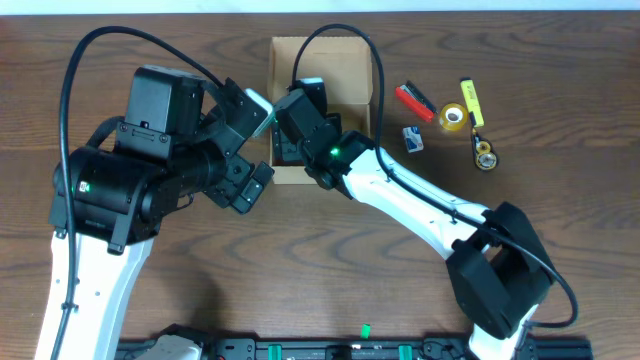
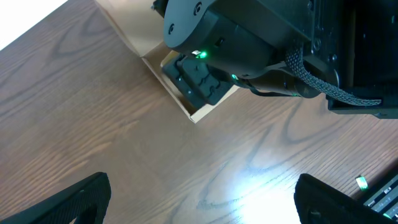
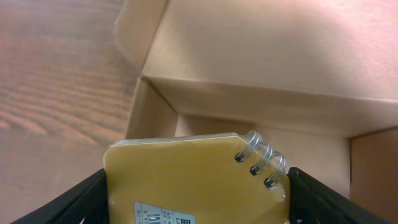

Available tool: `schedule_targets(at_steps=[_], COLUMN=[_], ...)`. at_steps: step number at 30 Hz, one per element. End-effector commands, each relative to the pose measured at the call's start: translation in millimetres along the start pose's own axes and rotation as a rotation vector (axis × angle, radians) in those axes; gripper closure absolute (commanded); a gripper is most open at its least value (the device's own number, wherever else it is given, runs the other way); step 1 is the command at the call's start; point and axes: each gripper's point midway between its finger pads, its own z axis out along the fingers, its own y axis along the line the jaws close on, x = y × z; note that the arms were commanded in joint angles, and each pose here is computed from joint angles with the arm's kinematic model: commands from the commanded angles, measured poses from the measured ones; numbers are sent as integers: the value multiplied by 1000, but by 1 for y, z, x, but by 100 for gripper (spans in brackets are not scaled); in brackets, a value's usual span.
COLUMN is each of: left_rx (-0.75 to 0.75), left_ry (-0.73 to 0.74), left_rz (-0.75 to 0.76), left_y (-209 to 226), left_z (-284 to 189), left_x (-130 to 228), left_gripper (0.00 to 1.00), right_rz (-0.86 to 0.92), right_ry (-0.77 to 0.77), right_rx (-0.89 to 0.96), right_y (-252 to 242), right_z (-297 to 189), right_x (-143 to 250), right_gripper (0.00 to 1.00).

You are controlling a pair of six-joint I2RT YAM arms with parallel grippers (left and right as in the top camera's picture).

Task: Pack container
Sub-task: 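Carry the notepad left over the cardboard box with right gripper, then lower the notepad into the box and open the right gripper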

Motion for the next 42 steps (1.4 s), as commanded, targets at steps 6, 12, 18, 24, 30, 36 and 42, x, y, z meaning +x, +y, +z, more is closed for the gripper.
schedule_targets(at_steps=[6,12,18,24,30,36,42], left_rx=[-10,-10,-10,-10,-10,-10,-10], left_ry=[-9,-9,-9,-9,-9,-9,-9], left_rz=[8,8,8,8,8,8,8], left_y=[2,2,2,2,2,2,2], left_z=[-3,-3,-3,-3,-3,-3,-3], left_x=[-3,-3,-3,-3,-3,-3,-3], left_gripper=[5,5,5,5,5,5,5], right_rz=[165,180,175,177,175,174,174], right_ry=[32,57,84,89,91,98,102], right_rx=[30,35,39,35,36,37,32], right_y=[-4,-8,-10,-10,-10,-10,-9], right_z=[19,27,32,32,32,32,32], right_x=[13,19,27,28,28,30,31], right_gripper=[60,62,61,57,52,36,25])
